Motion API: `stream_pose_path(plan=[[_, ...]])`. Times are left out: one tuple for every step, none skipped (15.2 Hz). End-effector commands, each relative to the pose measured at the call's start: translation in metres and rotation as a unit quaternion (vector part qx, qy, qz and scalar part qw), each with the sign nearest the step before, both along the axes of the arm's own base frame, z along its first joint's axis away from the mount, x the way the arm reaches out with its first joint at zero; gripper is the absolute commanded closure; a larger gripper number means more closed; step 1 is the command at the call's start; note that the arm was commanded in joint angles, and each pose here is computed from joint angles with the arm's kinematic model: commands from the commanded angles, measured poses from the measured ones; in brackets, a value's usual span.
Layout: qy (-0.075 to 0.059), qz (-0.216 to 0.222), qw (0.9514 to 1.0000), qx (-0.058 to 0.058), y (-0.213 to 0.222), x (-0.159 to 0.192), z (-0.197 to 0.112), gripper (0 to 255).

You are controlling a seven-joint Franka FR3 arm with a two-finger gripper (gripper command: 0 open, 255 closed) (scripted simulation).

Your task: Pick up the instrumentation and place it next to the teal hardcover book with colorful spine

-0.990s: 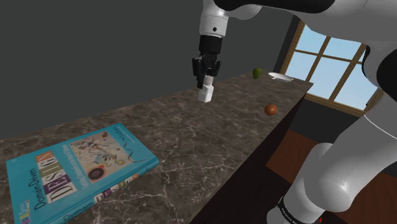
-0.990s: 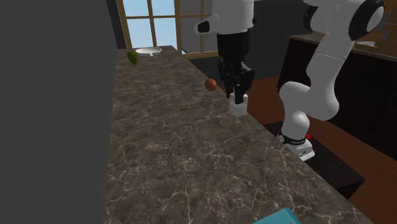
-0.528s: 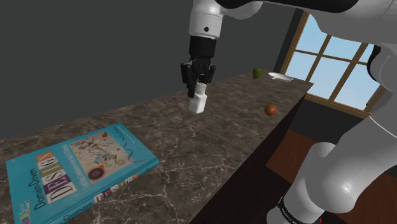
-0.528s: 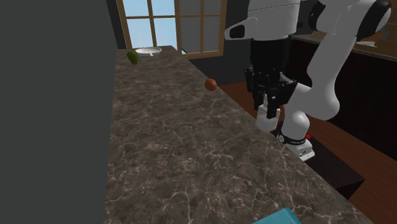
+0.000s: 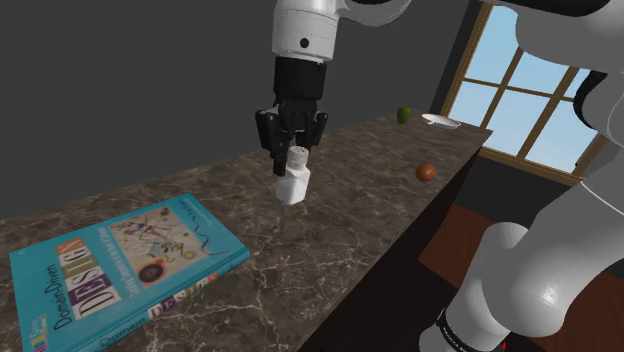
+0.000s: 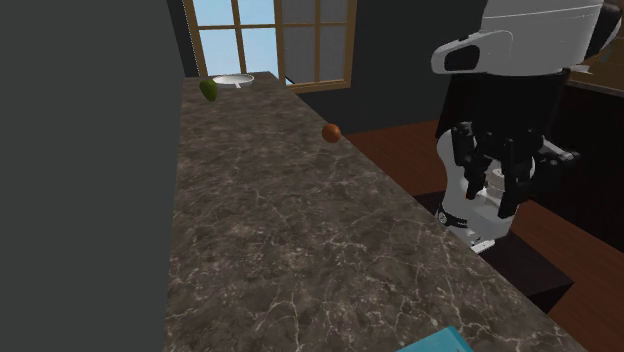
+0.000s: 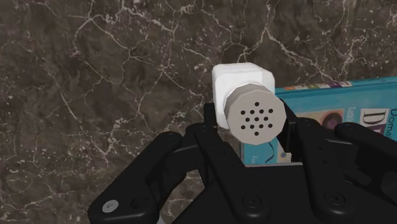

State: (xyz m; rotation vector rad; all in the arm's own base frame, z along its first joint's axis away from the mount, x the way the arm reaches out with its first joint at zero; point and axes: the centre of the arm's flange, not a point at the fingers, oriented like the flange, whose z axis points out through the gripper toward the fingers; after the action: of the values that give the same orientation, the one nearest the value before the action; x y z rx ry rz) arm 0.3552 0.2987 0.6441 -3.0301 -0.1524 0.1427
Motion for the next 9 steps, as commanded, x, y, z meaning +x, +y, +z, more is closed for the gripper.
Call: stream_pose_path(plan=[[0.0, -0.001, 1.0, 0.0, 0.025, -0.011, -0.002, 255], [0.0, -0.001, 1.0, 0.0, 0.037, -0.017, -0.002, 255], [0.0, -0.001, 1.0, 0.0, 0.048, -0.024, -0.002, 255], [0.0, -0.001, 1.0, 0.0, 0.06, -0.03, -0.002, 255], [0.0, -0.001, 1.0, 0.0, 0.072, -0.036, -0.002, 255], [0.0, -0.001, 1.0, 0.0, 0.083, -0.043, -0.002, 255], [0.0, -0.001, 1.0, 0.0, 0.095, -0.049, -0.002, 255], [0.0, -0.001, 1.0, 0.0, 0.109, -0.057, -0.002, 255], [0.0, -0.001, 1.0, 0.0, 0.109, -0.057, -0.007, 255]])
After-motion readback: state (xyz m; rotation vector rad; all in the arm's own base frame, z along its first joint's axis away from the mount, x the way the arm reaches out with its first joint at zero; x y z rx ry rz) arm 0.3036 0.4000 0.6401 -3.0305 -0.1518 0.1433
